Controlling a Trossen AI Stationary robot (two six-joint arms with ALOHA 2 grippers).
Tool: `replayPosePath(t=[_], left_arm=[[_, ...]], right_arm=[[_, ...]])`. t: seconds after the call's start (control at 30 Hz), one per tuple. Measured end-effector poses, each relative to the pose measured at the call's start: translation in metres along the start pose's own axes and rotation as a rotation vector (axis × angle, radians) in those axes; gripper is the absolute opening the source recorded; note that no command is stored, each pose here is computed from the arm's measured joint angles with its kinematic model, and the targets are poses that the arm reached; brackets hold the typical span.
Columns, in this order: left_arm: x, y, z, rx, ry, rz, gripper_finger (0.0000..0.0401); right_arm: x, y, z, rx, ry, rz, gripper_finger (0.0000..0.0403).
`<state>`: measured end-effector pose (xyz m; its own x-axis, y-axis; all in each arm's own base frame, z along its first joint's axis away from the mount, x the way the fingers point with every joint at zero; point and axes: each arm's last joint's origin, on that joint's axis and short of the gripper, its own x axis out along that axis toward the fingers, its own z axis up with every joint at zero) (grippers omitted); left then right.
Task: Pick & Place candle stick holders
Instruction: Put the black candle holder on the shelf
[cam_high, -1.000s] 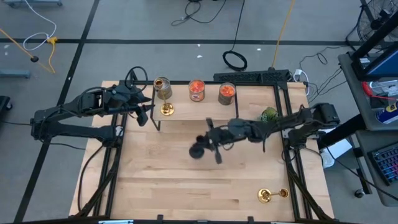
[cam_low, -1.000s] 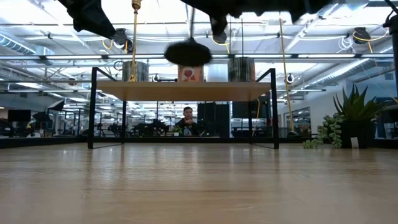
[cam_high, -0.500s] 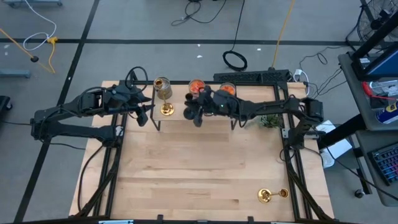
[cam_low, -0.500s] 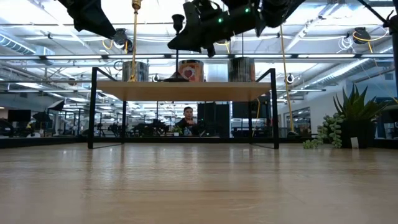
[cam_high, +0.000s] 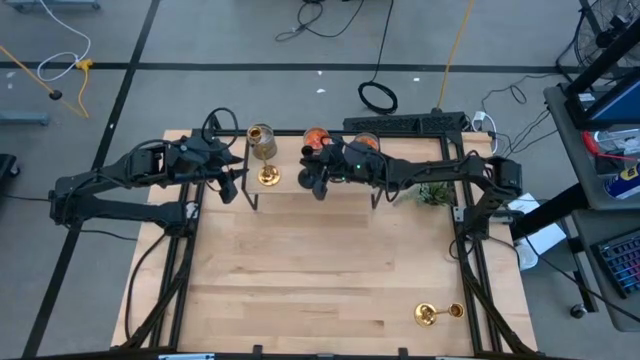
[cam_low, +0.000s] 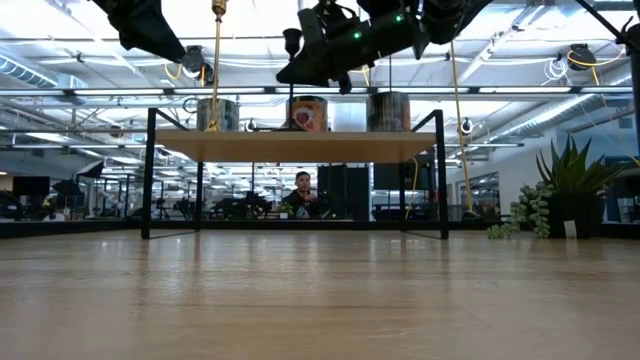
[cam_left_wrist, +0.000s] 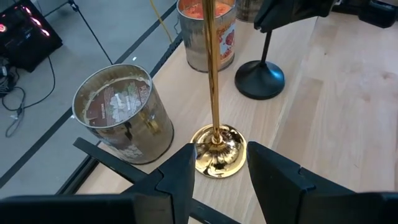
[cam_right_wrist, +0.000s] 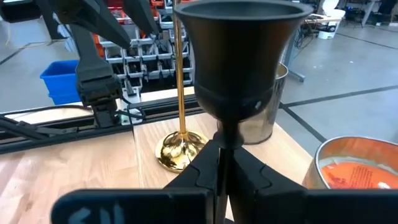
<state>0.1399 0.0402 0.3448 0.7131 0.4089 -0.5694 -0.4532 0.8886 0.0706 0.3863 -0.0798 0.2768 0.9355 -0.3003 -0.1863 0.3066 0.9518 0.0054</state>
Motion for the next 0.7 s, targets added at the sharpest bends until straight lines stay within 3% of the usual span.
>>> replayPosePath(t=[0.37,0.7], left_arm=[[0.0,0.0,0.0,-0.007,0.001,-0.001,0.0154],[0.0,0.0,0.0,-0.008,0.002,-0.001,0.0154]], right_arm=[[0.0,-0.001,-0.003,0.008,0.03,-0.066,0.0014],[0.0,-0.002,-0.01,-0.056,0.088,-0.072,0.01]])
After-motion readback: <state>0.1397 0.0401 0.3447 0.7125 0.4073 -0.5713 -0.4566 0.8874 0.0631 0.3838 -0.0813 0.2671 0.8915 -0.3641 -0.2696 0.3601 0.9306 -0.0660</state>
